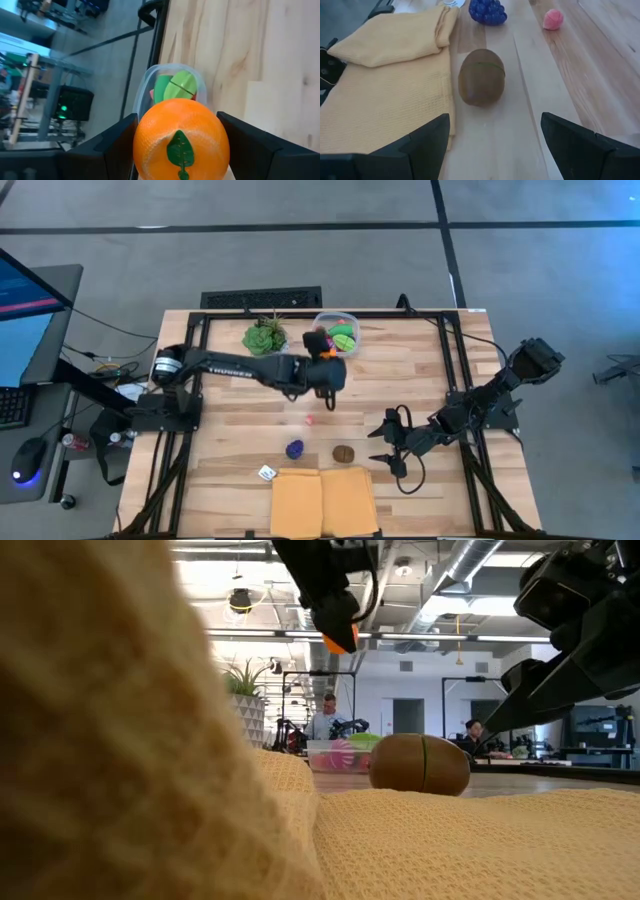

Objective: Pick and placing Produce into tupperware
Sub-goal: Put the orange into the transparent bin

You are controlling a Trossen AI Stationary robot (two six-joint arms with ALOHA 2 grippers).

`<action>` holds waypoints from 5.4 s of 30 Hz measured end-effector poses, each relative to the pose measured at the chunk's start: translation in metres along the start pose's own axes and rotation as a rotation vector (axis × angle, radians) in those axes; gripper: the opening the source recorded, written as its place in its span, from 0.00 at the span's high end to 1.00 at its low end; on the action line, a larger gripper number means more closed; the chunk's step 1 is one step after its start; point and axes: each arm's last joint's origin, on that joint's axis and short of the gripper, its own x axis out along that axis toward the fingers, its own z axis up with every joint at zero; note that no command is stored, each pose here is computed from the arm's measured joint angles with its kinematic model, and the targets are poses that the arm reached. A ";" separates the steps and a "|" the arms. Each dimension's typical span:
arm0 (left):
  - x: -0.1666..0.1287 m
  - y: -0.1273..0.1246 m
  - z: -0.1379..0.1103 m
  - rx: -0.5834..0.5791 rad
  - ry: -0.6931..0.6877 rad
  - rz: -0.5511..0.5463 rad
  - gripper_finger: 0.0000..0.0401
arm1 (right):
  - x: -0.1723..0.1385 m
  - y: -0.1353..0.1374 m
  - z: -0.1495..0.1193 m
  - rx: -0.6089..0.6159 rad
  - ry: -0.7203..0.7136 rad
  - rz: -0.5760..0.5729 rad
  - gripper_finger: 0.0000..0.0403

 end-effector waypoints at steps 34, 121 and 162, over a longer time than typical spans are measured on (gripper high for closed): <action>0.099 0.135 -0.047 -0.321 -0.107 -0.152 0.38 | -0.001 0.001 -0.002 0.004 0.004 -0.023 0.17; 0.179 0.127 -0.074 -0.465 -0.150 -0.277 0.38 | 0.002 -0.010 -0.001 -0.015 0.001 -0.125 0.17; 0.191 0.119 -0.077 -0.438 0.025 -0.438 0.38 | 0.002 -0.011 -0.002 -0.016 0.013 -0.120 0.17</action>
